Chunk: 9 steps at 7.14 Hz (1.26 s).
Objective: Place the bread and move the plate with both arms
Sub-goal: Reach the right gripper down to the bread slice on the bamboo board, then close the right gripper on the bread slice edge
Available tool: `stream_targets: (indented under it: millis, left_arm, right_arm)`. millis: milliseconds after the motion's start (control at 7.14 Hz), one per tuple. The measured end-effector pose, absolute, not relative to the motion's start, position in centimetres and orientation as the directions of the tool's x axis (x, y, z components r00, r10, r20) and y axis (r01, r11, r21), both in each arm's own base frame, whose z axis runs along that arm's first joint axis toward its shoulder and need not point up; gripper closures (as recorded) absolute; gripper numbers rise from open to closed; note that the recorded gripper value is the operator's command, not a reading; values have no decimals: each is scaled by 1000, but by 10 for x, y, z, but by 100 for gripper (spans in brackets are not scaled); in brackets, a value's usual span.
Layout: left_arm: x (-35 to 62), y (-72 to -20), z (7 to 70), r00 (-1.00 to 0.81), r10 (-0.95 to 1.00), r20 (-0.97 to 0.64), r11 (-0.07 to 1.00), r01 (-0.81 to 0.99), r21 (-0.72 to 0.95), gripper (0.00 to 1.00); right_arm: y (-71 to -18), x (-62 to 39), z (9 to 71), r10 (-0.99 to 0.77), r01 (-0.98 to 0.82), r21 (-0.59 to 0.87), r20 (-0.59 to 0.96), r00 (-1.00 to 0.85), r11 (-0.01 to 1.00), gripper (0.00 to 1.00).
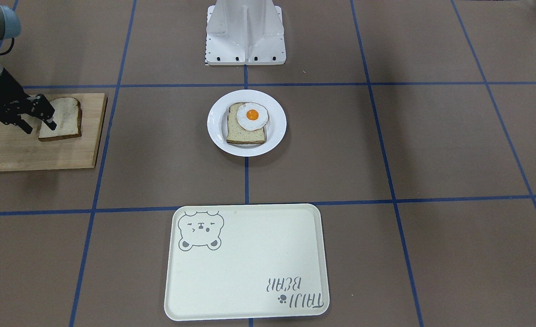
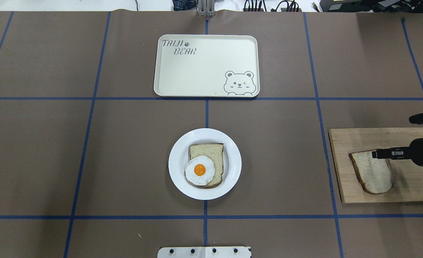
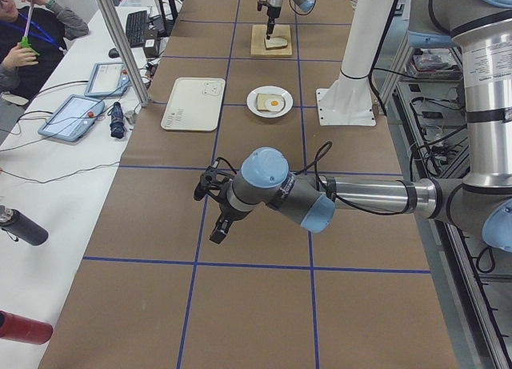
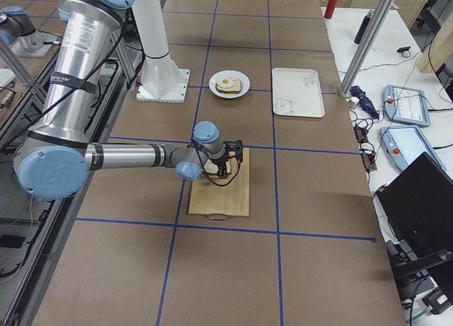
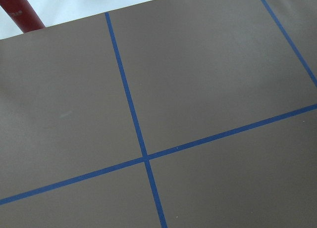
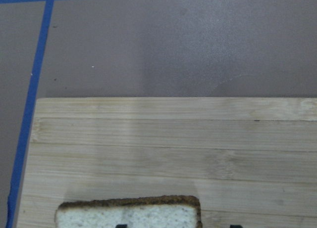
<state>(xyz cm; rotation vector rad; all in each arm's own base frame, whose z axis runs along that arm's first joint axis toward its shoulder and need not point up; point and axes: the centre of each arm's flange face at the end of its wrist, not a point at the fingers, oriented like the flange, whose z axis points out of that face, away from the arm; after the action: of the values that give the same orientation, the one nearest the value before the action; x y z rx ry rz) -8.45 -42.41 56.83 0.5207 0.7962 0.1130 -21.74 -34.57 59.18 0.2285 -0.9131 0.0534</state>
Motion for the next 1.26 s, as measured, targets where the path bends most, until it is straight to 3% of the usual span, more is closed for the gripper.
stream_targets:
  millis: [140,280,840,1120,1260]
  left_arm:
    - [-85,-424,568,701,289,-652,868,95,487,2]
    - [-85,-424,568,701,288,-653,869,95,486,2]
    - [-85,-424,569,701,289,-652,869,94,487,2]
    - [-85,-424,569,701,289,-652,869,94,486,2]
    - [-85,-424,569,701,289,-652,869,94,486,2]
  right_arm:
    - [-346,-218,597,-57,-136,178,783,619,975,40]
    - [-346,-219,599,-63,-130,184,779,623,974,60]
    - [-345,-225,599,-78,-116,191,778,624,975,62]
    - [-344,-231,597,-89,-104,194,779,621,975,100]
    - [-344,-233,596,-96,-99,198,779,619,975,100]
